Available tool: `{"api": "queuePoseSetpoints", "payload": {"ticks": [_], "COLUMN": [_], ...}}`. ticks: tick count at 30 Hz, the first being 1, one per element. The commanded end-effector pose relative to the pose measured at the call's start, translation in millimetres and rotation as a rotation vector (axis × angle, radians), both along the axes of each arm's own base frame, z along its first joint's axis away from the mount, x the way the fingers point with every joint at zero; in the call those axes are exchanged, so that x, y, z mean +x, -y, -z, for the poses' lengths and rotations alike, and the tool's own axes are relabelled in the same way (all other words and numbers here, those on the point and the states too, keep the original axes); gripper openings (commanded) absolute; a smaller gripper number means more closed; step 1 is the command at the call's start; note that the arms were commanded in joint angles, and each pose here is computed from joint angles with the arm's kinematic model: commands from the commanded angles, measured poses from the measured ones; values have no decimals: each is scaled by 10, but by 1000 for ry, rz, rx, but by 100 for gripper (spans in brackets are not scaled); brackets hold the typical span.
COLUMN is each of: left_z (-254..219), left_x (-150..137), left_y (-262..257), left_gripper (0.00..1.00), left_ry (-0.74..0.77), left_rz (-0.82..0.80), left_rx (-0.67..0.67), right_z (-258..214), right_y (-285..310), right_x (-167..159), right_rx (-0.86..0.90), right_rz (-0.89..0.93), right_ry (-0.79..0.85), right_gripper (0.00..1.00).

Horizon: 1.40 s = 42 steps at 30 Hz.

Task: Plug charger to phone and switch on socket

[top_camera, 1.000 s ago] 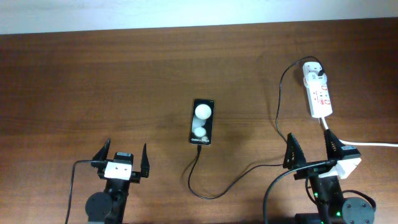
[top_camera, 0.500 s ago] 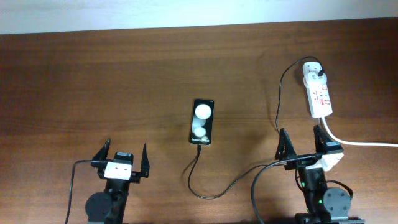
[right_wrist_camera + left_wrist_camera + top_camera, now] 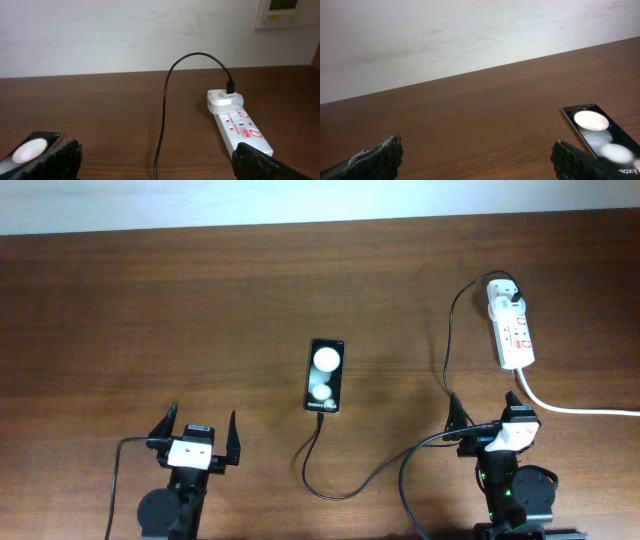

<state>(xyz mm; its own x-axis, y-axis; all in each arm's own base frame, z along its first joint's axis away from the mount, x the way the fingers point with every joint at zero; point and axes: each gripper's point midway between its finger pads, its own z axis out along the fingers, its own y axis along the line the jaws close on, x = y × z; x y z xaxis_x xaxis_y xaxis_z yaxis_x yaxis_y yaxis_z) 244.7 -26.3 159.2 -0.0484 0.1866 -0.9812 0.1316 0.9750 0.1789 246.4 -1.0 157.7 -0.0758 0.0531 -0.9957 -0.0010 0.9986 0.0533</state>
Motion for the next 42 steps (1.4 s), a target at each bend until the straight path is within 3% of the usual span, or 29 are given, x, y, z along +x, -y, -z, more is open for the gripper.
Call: {"api": "queuePoseSetpoints", "payload": {"ticks": [1, 42], "left_z": [17, 17], "left_x": [-1, -1], "left_y": [-1, -1], "left_gripper": [99, 99], "left_ry": [-1, -1], "left_rz": [4, 4], "left_rx": [12, 12], "right_z": [19, 19], "right_y": [-15, -54], "right_x": [-3, -4], "right_rx": [-37, -37], "right_rz": [-5, -21], "right_ry": [-2, -1], "right_gripper": [99, 99]}}
